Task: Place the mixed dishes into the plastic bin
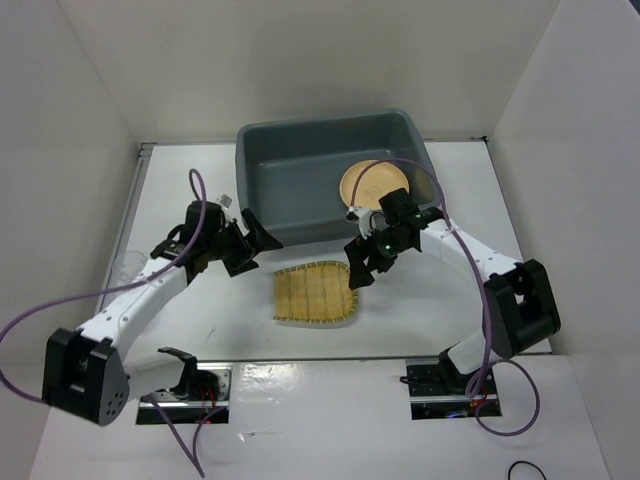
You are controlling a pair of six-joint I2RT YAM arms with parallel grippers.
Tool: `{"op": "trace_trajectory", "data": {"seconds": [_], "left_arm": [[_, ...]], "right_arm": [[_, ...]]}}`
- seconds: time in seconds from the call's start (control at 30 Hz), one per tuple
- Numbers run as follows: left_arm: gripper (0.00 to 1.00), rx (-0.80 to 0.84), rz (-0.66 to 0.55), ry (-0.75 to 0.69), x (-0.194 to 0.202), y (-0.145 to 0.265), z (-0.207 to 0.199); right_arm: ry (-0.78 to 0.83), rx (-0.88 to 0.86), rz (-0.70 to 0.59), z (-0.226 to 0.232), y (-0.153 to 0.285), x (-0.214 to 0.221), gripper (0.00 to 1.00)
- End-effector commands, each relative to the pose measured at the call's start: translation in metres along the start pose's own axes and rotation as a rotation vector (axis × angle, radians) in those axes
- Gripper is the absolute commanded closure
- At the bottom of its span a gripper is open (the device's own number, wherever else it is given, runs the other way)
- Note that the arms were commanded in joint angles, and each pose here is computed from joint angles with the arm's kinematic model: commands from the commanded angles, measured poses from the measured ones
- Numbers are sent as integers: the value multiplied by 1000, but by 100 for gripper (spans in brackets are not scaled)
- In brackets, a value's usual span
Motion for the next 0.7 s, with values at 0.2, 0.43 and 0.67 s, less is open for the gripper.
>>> {"op": "trace_trajectory", "data": {"seconds": [0.2, 0.43, 0.67], "left_arm": [[0, 25, 92, 58, -23, -58, -7], [0, -37, 133, 105, -44, -94, 11], [0, -59, 95, 137, -67, -94, 25]], "right_arm": [[-125, -36, 80, -14, -35, 3, 2], [-177, -42, 47, -21, -51, -2, 2], [-187, -30, 38, -28, -59, -3, 4]]}}
Point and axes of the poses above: each gripper's point midway between its finger pads, its own y axis back along the fingers, its own z axis along the line the jaws close on, x = y × z, the point moved 4 cm from there along y, back along the fingers, and after that the axes turned 7 degrees about y, right-handed, at the moved point
